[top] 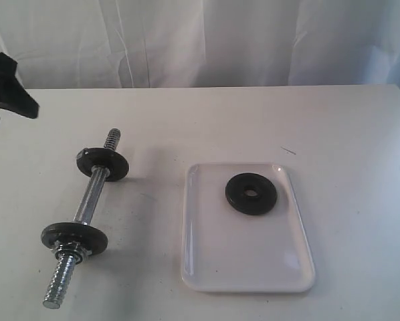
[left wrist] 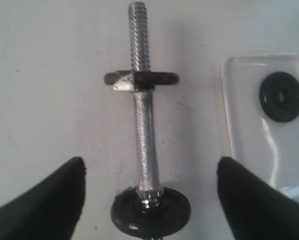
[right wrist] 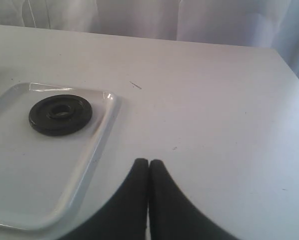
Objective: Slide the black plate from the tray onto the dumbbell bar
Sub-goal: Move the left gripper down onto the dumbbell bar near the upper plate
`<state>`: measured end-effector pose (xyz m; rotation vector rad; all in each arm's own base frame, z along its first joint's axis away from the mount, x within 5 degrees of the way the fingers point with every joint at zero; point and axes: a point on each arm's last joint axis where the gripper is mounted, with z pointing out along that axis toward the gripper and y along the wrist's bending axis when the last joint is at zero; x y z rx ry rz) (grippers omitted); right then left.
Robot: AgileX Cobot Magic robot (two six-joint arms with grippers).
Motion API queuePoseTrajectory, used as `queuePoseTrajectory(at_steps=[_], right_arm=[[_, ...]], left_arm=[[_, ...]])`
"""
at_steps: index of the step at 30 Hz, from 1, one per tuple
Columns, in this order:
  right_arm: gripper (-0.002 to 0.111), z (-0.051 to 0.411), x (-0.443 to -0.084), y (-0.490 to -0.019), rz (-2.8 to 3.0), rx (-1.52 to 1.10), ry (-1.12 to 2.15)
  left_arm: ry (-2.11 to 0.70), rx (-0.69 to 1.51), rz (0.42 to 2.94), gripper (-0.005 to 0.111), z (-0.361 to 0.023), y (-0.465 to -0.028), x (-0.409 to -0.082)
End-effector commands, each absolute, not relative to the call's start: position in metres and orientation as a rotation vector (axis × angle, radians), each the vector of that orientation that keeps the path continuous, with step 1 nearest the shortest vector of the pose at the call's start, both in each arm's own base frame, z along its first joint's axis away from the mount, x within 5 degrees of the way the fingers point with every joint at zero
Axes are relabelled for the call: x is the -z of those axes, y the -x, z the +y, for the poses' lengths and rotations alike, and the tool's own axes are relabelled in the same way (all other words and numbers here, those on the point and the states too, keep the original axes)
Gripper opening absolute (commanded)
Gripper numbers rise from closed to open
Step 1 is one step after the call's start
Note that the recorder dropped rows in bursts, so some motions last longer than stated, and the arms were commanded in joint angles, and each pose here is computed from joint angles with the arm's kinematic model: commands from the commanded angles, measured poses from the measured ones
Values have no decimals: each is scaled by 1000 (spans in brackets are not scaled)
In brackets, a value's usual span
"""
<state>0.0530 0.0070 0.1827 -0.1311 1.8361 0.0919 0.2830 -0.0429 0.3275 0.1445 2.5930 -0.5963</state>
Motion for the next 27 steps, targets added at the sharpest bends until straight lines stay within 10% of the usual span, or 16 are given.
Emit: queuePoseTrajectory(at_steps=[1, 27], right_arm=[[0, 7, -182, -53, 1828, -89, 124], [0, 7, -182, -53, 1828, -89, 124]], left_arm=[[-167, 773, 2744, 90, -52, -305, -299], [-204, 844, 2830, 90, -100, -357, -197]])
